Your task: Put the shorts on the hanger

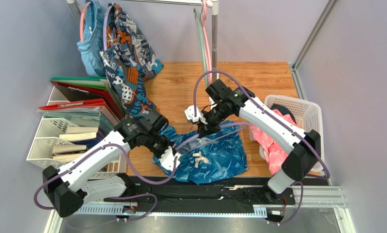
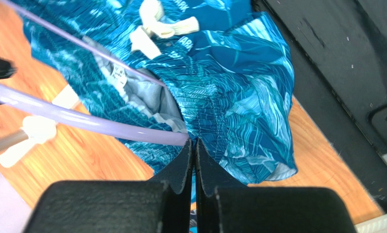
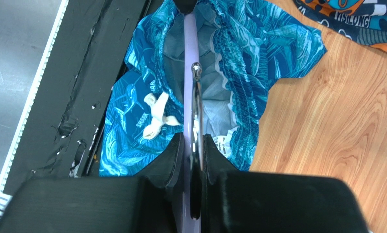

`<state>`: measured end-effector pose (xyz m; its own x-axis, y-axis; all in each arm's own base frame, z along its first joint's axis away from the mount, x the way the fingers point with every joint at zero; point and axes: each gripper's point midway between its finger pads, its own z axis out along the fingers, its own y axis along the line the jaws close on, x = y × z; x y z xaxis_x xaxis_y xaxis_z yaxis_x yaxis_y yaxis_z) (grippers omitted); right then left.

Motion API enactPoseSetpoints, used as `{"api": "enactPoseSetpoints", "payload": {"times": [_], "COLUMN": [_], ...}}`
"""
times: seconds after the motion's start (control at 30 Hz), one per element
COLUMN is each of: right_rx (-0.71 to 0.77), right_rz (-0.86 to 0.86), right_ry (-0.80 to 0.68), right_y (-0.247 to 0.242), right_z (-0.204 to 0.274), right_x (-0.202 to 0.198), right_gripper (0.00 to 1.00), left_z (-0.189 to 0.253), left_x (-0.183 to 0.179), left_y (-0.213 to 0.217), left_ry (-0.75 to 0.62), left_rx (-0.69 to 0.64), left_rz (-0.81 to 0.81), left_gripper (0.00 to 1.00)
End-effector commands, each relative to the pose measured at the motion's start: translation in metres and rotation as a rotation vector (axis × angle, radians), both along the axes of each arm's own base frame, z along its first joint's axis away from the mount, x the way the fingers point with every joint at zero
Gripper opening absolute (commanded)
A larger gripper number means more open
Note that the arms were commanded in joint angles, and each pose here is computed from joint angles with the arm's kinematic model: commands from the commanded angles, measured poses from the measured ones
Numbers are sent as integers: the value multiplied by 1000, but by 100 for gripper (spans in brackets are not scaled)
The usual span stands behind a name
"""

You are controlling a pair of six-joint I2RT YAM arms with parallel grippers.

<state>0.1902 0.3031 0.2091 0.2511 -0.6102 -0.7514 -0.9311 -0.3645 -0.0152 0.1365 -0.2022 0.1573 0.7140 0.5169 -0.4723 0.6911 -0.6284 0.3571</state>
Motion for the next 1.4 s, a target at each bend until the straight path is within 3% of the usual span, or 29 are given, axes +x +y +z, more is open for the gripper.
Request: {"api": "enactPoseSetpoints", "payload": {"times": [0.0,0.1,0.13,0.17,0.27,0.3,0.33,0.47,0.57,0.73,1.0,1.07,1.1,1.13,1.17,1.23,1.37], "right_rx": [176,223,228,225,224,224,227,235,246,256,297,308,315,321,324,323,299], "right_rz": [21,-17,-27,-37,-47,-50,-52,-67,-77,-84,-88,-89,-93,-99,-109,-139,-282], "right_ry": [13,28,38,50,67,73,75,68,61,47,38,27,17,11,4,10,62], "right_y": [25,24,24,23,21,21,21,20,21,22,26,25,25,23,23,19,4], "right_z": [31,36,35,32,29,29,29,31,35,39,48,50,51,53,53,57,71], "right_x": [-5,-3,-3,-3,-3,-4,-4,-1,1,3,4,2,4,3,4,1,-3], "right_gripper": [0,0,0,0,0,0,0,0,0,0,0,0,0,0,0,0,73], "left_z": [29,43,55,61,77,84,75,56,43,20,-2,-1,-1,-1,-2,2,8], "left_x": [10,22,32,37,49,50,39,18,19,13,42,39,40,40,38,29,14], "left_y": [-17,-13,-4,1,26,31,39,46,39,24,-2,-5,-6,-5,-4,1,16], "left_ry": [77,162,232,265,380,394,456,545,584,705,717,733,727,719,716,694,539], "left_rx": [-115,-176,-220,-237,-261,-268,-208,-146,-143,-25,-40,-45,-59,-59,-56,-66,-132], "left_rz": [221,399,518,572,716,730,751,760,777,763,843,840,841,840,832,801,713], "left_gripper": [0,28,48,54,59,71,75,77,77,73,63,54,34,23,0,0,0]}}
